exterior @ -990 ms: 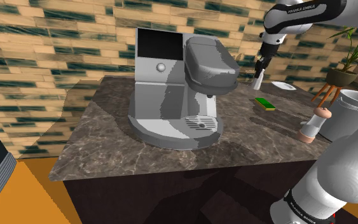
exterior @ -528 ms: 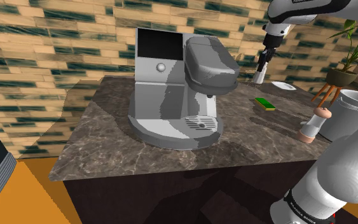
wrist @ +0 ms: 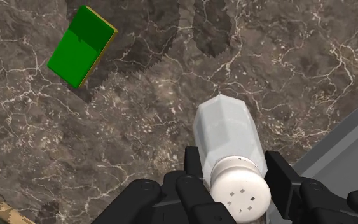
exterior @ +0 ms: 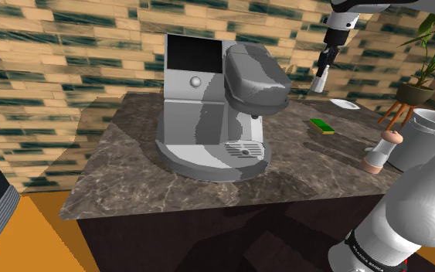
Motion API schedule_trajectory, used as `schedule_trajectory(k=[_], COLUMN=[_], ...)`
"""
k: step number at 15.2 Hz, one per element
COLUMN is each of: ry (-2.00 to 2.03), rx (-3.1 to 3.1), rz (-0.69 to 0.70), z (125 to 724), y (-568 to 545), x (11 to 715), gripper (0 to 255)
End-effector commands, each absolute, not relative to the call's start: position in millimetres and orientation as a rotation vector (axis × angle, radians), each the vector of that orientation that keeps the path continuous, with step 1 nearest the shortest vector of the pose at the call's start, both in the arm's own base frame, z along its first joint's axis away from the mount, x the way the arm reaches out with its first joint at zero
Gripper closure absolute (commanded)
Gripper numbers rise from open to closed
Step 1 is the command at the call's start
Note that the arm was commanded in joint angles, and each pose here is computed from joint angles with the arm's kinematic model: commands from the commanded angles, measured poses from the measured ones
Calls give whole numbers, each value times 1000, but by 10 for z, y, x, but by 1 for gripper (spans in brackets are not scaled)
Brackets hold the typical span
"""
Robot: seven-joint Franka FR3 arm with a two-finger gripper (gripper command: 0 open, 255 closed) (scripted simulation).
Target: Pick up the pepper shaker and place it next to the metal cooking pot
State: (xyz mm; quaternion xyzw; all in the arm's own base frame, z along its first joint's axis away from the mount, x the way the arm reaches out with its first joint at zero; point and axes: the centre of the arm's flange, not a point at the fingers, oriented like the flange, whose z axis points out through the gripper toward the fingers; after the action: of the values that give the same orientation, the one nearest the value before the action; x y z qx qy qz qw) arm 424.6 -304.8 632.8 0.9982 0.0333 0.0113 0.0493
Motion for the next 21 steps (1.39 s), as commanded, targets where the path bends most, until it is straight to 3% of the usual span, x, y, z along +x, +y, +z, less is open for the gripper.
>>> schedule_trajectory(k=[1,11,21], ry=[102,102,102], rx=[3041,3041,3041], rz=[34,34,34], z=[6427,6903,6903], y=[-3061,-3061,-4089], x=[4241,4241,3412], gripper=[255,255,255])
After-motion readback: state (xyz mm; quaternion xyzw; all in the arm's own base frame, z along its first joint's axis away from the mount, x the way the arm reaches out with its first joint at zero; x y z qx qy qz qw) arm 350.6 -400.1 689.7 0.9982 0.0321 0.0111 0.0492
